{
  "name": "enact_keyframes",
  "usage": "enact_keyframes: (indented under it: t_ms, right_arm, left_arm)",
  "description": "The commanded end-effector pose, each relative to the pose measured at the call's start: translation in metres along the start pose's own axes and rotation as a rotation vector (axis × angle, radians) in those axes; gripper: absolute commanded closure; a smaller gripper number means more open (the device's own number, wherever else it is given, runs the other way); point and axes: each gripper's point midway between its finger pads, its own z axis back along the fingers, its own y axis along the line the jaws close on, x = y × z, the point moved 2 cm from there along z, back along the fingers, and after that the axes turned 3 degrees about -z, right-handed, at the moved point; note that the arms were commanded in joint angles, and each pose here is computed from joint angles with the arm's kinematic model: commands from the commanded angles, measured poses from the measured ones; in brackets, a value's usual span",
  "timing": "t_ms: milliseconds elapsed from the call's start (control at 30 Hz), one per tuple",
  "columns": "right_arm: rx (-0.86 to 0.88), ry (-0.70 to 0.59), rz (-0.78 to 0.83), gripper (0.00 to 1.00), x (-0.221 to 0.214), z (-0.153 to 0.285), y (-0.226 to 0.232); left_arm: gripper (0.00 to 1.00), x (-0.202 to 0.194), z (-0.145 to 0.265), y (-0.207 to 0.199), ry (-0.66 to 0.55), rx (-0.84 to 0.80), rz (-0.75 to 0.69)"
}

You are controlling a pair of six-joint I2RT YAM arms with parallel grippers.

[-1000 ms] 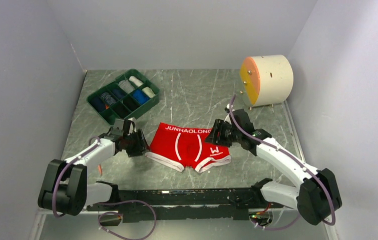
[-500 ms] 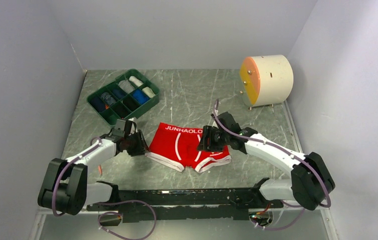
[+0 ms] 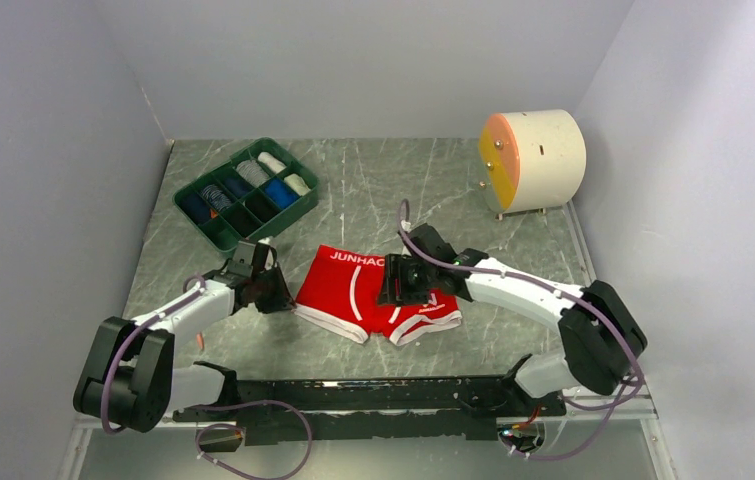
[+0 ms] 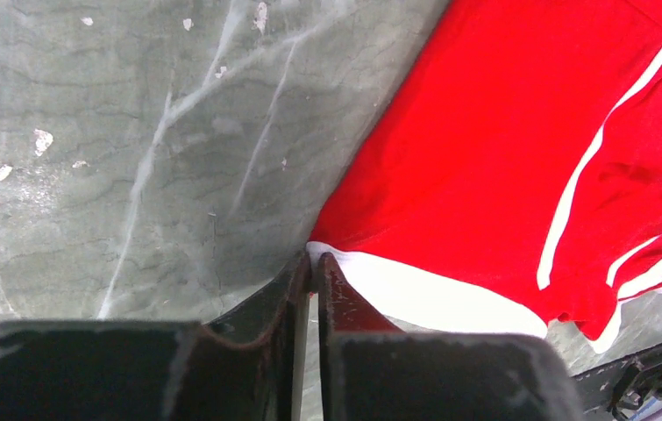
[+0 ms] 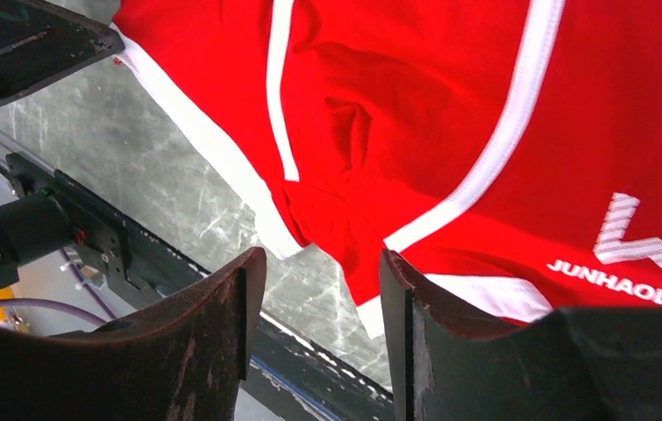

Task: Roll the underwear
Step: Fold the underwear at the center of the board.

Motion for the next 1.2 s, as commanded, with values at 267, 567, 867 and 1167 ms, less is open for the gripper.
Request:
enact_keyframes:
  t_ms: [267, 567, 867, 1167]
  right_arm:
    - [0.011, -0.029, 0.01, 0.46, 0.024, -0.033, 0.046]
    - [0.007, 0.003, 0.038, 0.46, 0.017, -0.044, 0.056]
    - [0.0, 0.012, 0.041, 0.46, 0.013, -0.047, 0.053]
    - [0.008, 0.008, 0.052, 0.46, 0.017, -0.049, 0.06]
  left_arm:
    - [0.8, 0.003, 0.01, -0.005, 0.002, -0.005, -0.044]
    - [0.68, -0.006, 0.007, 0.007, 0.026, 0.115, -0.058]
    - [0.59, -0.008, 0.003, 0.006, 0.033, 0.138, -0.107]
    - [0.77, -0.016, -0.004, 0.009, 0.069, 0.177, -0.135]
